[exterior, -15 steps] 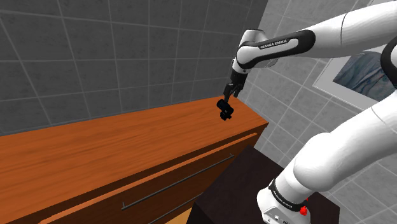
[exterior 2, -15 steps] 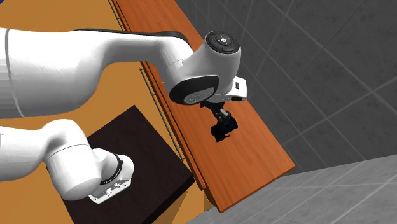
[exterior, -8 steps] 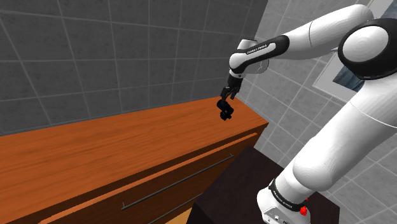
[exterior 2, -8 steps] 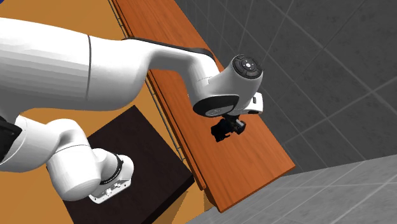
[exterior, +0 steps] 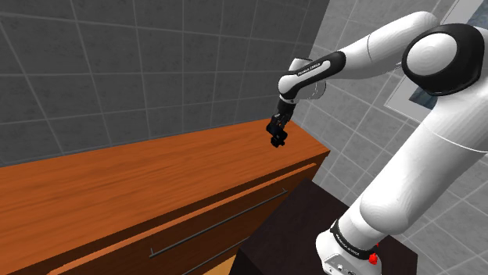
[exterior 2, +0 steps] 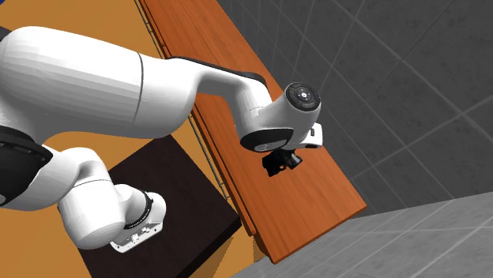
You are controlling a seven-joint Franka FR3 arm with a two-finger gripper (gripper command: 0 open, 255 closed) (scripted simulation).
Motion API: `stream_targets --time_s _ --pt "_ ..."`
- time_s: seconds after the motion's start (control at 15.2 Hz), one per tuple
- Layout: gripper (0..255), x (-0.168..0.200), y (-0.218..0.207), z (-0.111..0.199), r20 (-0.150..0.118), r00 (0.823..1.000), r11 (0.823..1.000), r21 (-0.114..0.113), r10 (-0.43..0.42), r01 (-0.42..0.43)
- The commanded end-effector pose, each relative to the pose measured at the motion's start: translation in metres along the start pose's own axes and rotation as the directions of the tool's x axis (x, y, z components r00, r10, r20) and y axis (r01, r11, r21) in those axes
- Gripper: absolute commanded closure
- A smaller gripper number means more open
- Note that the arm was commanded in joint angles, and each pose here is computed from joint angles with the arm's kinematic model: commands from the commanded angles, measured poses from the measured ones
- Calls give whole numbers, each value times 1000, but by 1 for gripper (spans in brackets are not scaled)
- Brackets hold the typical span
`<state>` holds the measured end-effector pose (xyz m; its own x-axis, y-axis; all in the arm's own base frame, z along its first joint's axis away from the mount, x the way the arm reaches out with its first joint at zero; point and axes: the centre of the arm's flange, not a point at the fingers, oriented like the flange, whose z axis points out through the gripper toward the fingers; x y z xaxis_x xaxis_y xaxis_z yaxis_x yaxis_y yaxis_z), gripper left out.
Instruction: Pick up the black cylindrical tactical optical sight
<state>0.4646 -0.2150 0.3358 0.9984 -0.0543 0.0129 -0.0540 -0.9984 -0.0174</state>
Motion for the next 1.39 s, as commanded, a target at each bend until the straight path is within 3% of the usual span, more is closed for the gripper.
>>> stream_targets --time_s 0.0,0.53,1.32 --pt "255 0 -1 2 2 1000 1000 1 -1 1" --pt "255 0 0 1 2 1000 1000 1 -1 1" --pt "255 1 -2 -62 2 1000 1000 1 -1 1"
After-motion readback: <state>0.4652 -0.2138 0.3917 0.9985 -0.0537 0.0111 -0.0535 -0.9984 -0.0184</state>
